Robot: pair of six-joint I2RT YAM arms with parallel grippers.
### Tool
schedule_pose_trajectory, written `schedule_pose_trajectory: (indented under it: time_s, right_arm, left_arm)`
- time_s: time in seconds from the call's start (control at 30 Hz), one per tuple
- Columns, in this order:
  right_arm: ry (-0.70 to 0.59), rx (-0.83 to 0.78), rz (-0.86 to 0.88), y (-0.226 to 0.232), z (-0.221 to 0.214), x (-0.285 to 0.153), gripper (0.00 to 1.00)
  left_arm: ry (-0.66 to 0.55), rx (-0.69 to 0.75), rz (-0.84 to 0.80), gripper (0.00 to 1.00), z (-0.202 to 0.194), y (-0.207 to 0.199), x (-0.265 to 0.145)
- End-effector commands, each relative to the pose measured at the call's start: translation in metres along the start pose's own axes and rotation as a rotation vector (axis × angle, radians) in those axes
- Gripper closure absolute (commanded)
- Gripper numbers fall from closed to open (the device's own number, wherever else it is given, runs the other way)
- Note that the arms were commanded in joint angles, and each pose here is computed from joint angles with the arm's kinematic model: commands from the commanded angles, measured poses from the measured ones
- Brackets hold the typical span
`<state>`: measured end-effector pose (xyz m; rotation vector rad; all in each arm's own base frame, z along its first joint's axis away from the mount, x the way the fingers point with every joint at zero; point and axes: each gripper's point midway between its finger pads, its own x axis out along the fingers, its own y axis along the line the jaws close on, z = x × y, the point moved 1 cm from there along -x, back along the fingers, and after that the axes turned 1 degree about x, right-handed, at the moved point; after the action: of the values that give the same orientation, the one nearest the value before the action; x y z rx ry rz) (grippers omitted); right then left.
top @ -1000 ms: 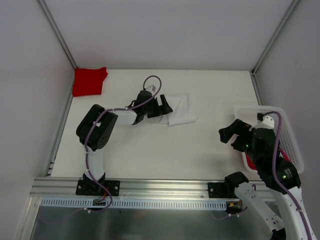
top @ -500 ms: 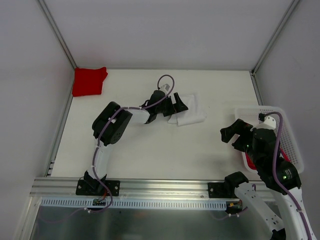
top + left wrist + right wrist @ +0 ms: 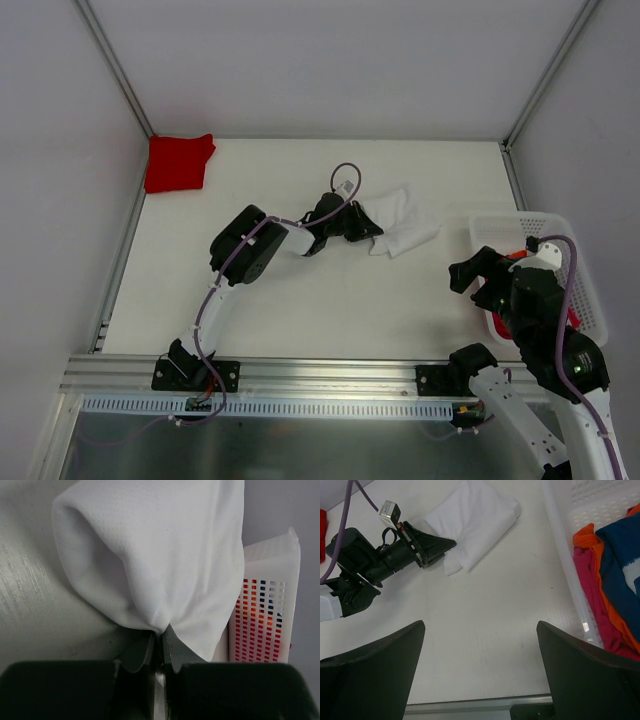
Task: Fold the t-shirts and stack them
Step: Fold the tshirt
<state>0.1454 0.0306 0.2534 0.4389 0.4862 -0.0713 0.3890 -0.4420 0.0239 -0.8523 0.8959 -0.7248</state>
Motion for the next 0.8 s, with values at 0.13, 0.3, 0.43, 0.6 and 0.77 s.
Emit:
schedule_pose_trajectory:
  time_s: [0.13, 0.3, 0.43, 0.6, 0.77]
  right_arm:
    - [-0.026, 0.012, 0.010, -0.001, 0.006, -0.010, 0.00]
    - [-0.022, 0.024, 0.026, 0.002, 0.005, -0.011, 0.00]
    - [-0.017, 0.026, 0.030, 0.004, 0.006, -0.009, 0.01]
    - [-0.008, 0.034, 0.058, 0.012, 0.004, -0.003, 0.00]
    - [0.006, 0.047, 0.090, 0.022, 0.002, 0.005, 0.00]
  left_arm:
    - [0.072, 0.005, 0.124, 1.00, -0.022, 0.031, 0.001]
    - [0.106, 0.080, 0.122, 1.00, -0.022, 0.023, -0.009]
    - [0.179, 0.188, 0.184, 1.00, -0.016, 0.020, -0.036]
    - [0.189, 0.296, 0.245, 1.00, 0.008, 0.010, -0.079]
    - [0.184, 0.383, 0.332, 1.00, 0.023, 0.020, -0.123]
